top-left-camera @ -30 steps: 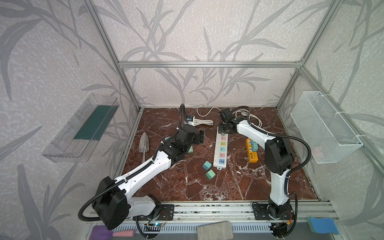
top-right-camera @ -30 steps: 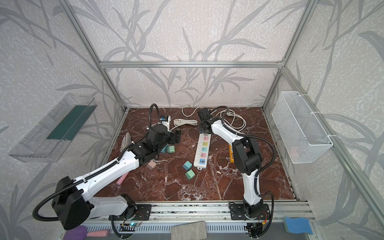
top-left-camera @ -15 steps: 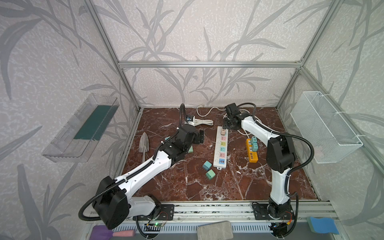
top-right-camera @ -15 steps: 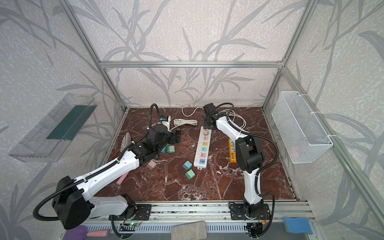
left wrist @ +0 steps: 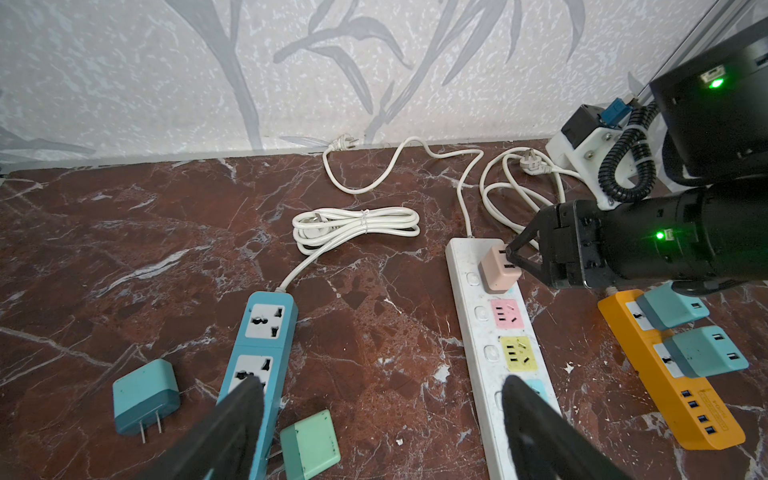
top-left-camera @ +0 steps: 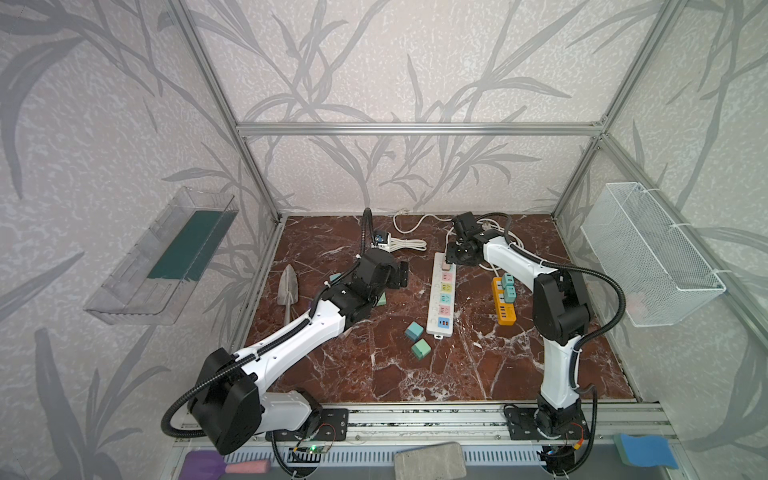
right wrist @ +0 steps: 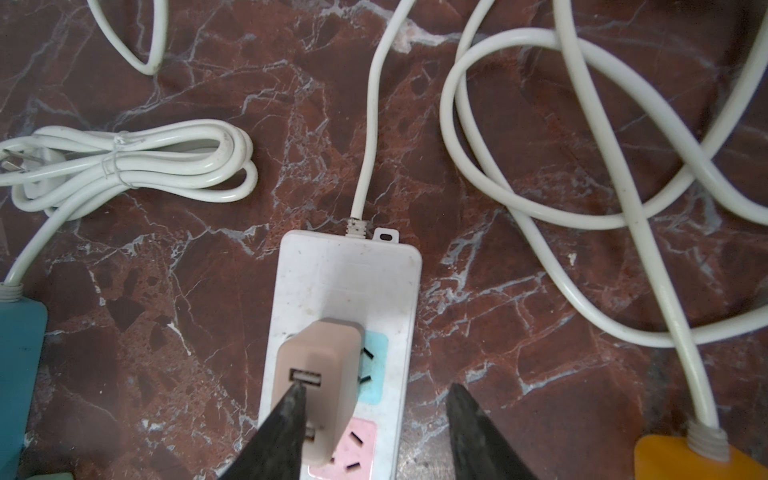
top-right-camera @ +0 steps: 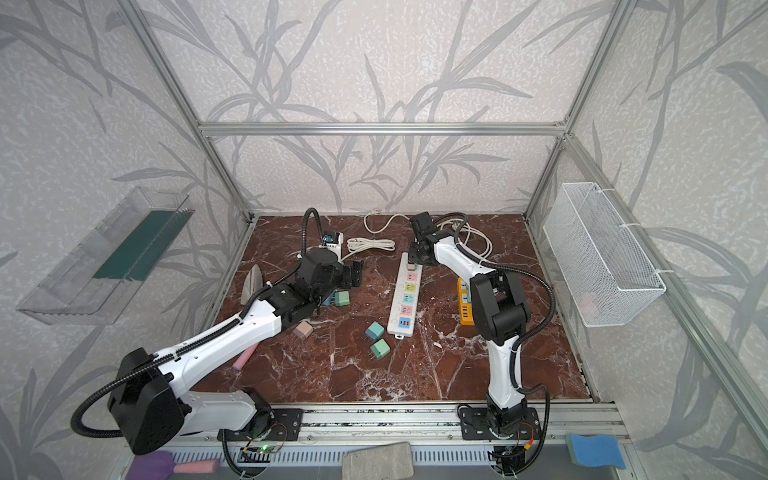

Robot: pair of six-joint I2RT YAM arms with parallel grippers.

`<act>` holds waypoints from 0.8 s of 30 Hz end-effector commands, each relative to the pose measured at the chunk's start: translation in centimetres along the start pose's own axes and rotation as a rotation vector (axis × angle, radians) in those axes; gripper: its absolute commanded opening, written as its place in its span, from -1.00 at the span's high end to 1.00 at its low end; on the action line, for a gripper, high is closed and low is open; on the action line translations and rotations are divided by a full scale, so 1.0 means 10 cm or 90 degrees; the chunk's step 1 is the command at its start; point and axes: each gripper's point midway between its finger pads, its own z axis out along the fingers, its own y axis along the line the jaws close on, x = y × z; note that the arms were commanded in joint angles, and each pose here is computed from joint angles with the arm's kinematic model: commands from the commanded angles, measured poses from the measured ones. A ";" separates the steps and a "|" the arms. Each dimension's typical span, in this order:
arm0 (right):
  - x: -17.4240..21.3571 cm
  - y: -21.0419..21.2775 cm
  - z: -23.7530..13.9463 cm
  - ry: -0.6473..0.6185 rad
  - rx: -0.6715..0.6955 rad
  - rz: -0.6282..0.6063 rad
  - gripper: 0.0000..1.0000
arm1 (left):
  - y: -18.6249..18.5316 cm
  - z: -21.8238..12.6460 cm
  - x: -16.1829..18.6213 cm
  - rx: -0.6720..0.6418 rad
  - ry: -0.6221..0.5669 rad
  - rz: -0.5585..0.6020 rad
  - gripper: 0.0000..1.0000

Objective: Insert the plug
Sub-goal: 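Lift right gripper off the pink adapter while left gripper moves toward loose teal adapter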

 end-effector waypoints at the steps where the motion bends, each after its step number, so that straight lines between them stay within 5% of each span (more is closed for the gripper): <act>1: -0.06 0.06 -0.23 -0.001 -0.022 -0.014 -0.08 | 0.00 0.02 0.01 -0.003 0.003 0.004 -0.97; 5: -0.27 0.16 -0.75 -0.072 -0.068 -0.018 -0.10 | -0.07 0.07 0.08 0.020 0.027 0.053 -0.98; 8: -0.21 0.11 -1.04 -0.108 -0.086 -0.014 -0.10 | -0.15 0.04 0.15 0.046 0.055 0.089 -0.77; 16: 0.69 -0.09 -1.35 -0.126 -0.051 -0.100 -0.13 | -0.15 -0.13 0.91 0.086 0.256 0.059 -0.60; 24: 1.18 -0.19 -1.41 -0.084 -0.097 -0.130 -0.26 | -0.40 -0.30 1.36 0.143 0.425 0.194 -0.36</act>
